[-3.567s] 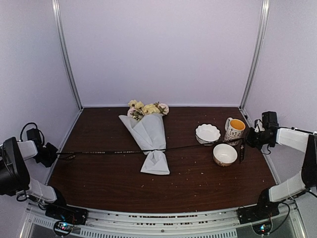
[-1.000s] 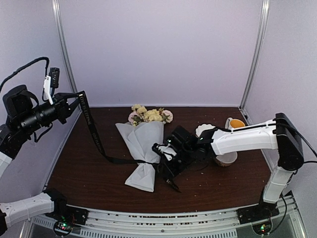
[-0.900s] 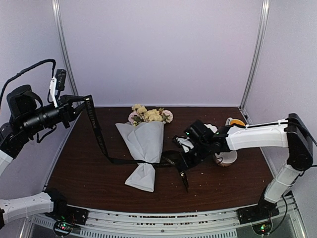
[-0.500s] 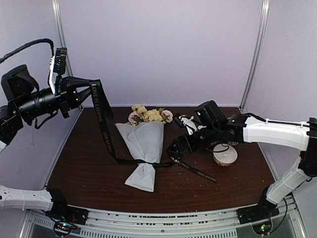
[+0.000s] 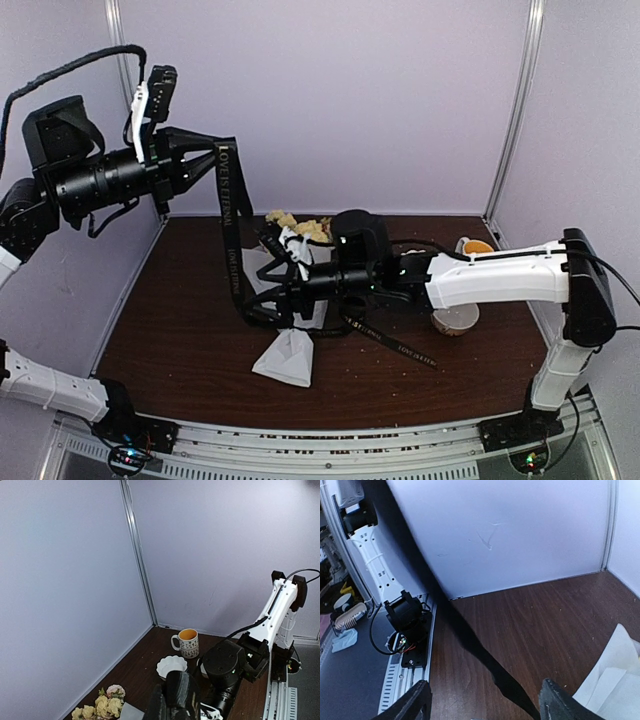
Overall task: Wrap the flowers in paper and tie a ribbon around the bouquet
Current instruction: Cross the half-tied ribbon over the folded bouquet.
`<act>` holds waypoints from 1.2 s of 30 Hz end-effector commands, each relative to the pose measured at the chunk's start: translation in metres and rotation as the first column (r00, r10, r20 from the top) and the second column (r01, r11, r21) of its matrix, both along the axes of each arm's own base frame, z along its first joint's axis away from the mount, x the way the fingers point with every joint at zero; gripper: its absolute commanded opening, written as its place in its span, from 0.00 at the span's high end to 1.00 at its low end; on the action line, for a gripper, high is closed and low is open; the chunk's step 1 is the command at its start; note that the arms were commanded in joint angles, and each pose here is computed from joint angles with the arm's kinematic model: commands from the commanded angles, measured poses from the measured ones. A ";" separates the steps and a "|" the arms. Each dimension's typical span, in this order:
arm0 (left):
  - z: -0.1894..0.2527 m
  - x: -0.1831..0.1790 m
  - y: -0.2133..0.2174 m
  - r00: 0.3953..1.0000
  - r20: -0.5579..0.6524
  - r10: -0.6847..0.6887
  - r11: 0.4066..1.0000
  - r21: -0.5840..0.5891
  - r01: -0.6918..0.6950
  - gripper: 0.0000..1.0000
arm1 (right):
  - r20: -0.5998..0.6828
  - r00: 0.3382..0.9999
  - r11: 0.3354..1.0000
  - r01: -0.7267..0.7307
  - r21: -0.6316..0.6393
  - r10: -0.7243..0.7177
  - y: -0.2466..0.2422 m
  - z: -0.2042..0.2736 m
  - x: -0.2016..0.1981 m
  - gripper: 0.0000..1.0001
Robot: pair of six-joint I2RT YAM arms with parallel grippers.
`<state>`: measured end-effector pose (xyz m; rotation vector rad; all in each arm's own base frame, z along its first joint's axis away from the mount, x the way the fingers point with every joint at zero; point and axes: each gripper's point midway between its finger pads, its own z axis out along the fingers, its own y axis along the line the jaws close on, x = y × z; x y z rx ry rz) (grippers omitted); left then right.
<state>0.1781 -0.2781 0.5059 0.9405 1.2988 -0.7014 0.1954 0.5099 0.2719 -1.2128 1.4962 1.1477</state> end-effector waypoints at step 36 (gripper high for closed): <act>0.025 0.062 0.020 0.933 0.014 0.359 0.933 -0.027 -0.359 1.00 | -0.039 0.999 0.999 -0.010 0.047 0.012 0.043 -0.036 -0.003 1.00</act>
